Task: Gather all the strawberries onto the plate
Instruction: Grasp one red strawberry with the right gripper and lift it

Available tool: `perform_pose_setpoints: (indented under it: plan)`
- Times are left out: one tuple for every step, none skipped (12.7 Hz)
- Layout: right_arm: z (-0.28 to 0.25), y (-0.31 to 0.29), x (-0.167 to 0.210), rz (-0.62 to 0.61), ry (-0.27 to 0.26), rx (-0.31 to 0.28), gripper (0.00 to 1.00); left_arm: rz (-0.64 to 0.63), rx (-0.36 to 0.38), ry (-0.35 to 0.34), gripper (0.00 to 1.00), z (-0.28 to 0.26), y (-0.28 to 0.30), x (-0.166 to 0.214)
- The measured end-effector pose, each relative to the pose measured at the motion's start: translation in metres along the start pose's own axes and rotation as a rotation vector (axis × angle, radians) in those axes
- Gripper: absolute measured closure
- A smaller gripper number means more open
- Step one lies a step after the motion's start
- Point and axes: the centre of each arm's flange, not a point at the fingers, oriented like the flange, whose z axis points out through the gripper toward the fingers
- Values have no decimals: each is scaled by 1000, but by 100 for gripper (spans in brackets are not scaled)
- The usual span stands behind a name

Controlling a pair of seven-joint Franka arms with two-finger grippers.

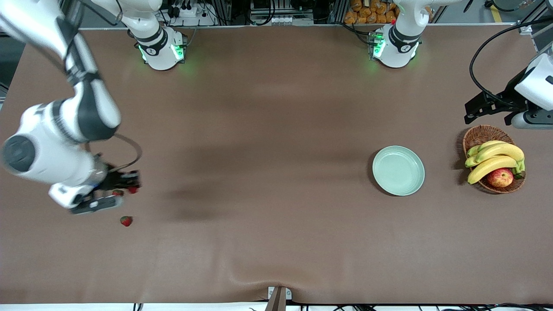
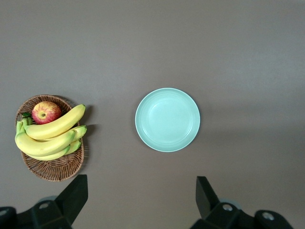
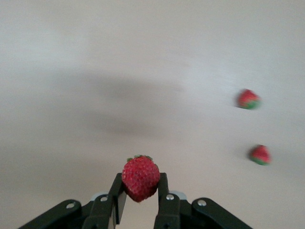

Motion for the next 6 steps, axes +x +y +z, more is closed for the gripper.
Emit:
perform_pose_setpoints:
  plan:
    - [1, -42, 1, -41, 5, 4, 69, 0, 0, 0, 0, 0, 0, 0]
    - [6, -81, 0, -75, 7, 6, 69, 1, 0, 0, 0, 0, 1, 0]
    - [15, -118, -3, -96, 8, 9, 69, 4, 0, 0, 0, 0, 2, 0]
    - [28, -152, -6, -103, 11, 13, 69, 9, 0, 1, 0, 0, 5, 0]
    - [41, -181, -9, -102, 18, 21, 69, 15, 0, 1, 0, 0, 9, 0]
    - [55, -207, -11, -94, 22, 30, 69, 23, -1, 1, 0, 0, 13, 0]
